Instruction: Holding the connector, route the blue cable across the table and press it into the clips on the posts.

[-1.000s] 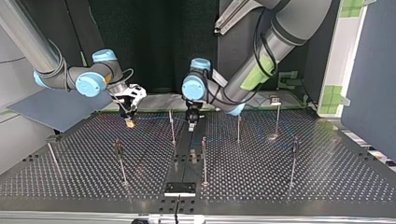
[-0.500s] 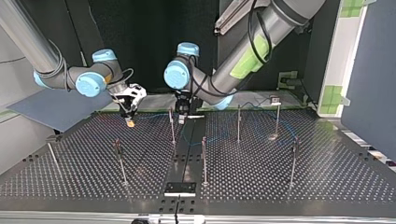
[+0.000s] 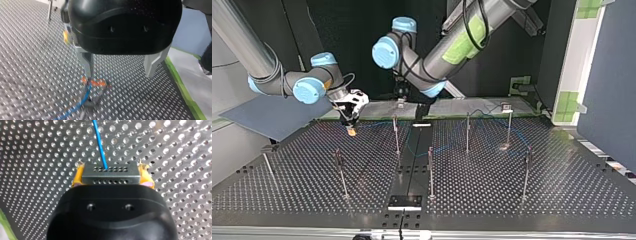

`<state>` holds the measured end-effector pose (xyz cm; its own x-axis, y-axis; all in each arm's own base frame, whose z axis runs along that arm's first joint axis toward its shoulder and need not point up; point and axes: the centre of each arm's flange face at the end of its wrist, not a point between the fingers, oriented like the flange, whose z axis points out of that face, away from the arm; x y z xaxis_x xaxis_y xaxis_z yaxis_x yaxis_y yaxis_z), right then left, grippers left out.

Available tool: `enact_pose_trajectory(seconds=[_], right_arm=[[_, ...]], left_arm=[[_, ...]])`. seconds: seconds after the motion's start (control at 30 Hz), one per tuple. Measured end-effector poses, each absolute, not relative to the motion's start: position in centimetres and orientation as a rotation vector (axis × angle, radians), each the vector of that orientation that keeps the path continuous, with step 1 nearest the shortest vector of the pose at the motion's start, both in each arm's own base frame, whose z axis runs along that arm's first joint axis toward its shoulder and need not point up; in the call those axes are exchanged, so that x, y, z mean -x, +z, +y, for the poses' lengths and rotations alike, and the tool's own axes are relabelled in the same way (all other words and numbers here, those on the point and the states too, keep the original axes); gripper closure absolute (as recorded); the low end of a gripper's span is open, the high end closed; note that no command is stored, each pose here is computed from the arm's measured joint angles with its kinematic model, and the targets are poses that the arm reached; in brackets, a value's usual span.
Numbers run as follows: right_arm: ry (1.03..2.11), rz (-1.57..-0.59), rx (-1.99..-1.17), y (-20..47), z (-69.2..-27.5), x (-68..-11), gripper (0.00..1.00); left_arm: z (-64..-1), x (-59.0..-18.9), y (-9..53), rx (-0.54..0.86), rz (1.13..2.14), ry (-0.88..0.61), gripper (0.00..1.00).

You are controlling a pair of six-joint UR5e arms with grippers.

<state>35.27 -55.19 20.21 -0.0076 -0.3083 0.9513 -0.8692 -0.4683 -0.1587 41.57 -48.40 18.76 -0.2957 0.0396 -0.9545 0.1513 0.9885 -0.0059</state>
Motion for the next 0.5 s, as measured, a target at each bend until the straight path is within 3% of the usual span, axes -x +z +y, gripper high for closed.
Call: enact_pose_trajectory(seconds=[0.23,0.5], right_arm=[[1.484,-1.242,-1.777,20.2,-55.5,-34.5,1.00],[1.474,-1.249,-1.767,20.2,-56.0,-33.7,1.00]], left_arm=[[-52.6,-39.8,20.9,-0.088,1.784,-0.249,0.00],[-54.8,-41.6,23.1,-0.027,1.710,-0.405,0.00]])
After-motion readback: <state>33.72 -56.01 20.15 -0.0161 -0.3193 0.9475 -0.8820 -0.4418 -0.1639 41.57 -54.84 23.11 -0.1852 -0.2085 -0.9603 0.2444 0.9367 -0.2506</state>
